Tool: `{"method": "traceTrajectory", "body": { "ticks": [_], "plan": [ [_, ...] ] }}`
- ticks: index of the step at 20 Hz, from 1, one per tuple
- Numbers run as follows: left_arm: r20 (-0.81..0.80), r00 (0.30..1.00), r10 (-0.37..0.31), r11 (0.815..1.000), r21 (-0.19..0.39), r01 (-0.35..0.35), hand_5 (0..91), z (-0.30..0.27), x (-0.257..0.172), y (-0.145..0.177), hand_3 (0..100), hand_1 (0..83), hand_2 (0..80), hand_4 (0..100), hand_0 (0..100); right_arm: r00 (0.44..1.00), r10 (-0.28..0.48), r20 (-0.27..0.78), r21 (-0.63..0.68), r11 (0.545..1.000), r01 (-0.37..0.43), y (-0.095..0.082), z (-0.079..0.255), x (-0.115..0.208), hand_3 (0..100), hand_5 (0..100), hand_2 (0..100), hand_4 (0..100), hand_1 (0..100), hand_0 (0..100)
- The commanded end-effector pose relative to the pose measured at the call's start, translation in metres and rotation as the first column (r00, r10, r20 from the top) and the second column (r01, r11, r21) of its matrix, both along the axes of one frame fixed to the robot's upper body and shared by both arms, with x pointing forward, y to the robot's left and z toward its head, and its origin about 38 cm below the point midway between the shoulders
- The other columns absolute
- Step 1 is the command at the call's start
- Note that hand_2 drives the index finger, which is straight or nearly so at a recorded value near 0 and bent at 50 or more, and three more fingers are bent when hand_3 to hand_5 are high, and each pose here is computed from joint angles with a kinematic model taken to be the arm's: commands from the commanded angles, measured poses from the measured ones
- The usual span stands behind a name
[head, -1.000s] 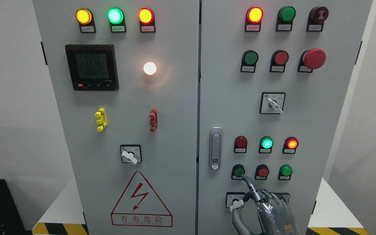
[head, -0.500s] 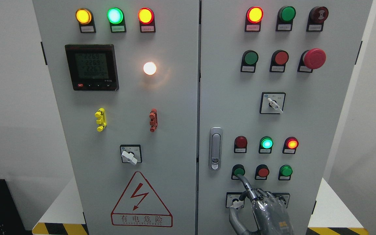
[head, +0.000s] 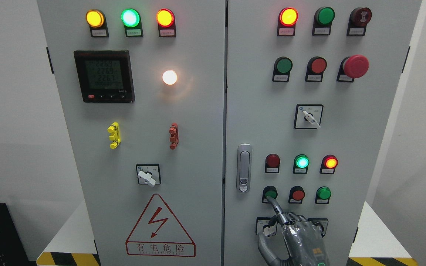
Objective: Press green start button
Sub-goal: 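Press the green push button with the right hand's fingertips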
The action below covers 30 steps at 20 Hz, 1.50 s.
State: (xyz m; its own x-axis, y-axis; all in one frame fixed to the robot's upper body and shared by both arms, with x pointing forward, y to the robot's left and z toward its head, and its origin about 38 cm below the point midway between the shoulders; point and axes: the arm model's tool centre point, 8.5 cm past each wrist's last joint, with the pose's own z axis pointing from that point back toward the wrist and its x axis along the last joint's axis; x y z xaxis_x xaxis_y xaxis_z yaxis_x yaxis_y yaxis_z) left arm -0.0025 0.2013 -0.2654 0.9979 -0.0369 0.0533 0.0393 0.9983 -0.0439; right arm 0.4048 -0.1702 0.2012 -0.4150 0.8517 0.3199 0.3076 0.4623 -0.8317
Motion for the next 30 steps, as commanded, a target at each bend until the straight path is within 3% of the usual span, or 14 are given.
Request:
{"method": "traceTrajectory", "body": {
  "ticks": [1, 20, 30],
  "plan": [
    [0.001, 1.0, 0.0, 1.0, 0.0, 0.0, 0.0, 0.0, 0.0, 0.0, 0, 55.6, 0.0, 0, 12, 1.0, -0.01, -0.022, 0.003, 1.0, 0.01, -0.003, -0.006, 0.006, 55, 42, 0, 54, 37, 64],
    [-0.001, 1.0, 0.0, 1.0, 0.0, 0.0, 0.0, 0.0, -0.001, 0.0, 0, 55.6, 0.0, 0, 12, 1.0, -0.009, 0.018, 0.012, 1.0, 0.009, -0.004, 0.006, 0.0, 55, 41, 0, 54, 37, 65],
    [0.001, 1.0, 0.0, 1.0, 0.0, 0.0, 0.0, 0.0, 0.0, 0.0, 0, 55.6, 0.0, 0, 12, 0.998, -0.008, 0.061, 0.027, 1.0, 0.007, -0.006, 0.017, -0.016, 57, 42, 0, 55, 39, 73]
  ]
}}
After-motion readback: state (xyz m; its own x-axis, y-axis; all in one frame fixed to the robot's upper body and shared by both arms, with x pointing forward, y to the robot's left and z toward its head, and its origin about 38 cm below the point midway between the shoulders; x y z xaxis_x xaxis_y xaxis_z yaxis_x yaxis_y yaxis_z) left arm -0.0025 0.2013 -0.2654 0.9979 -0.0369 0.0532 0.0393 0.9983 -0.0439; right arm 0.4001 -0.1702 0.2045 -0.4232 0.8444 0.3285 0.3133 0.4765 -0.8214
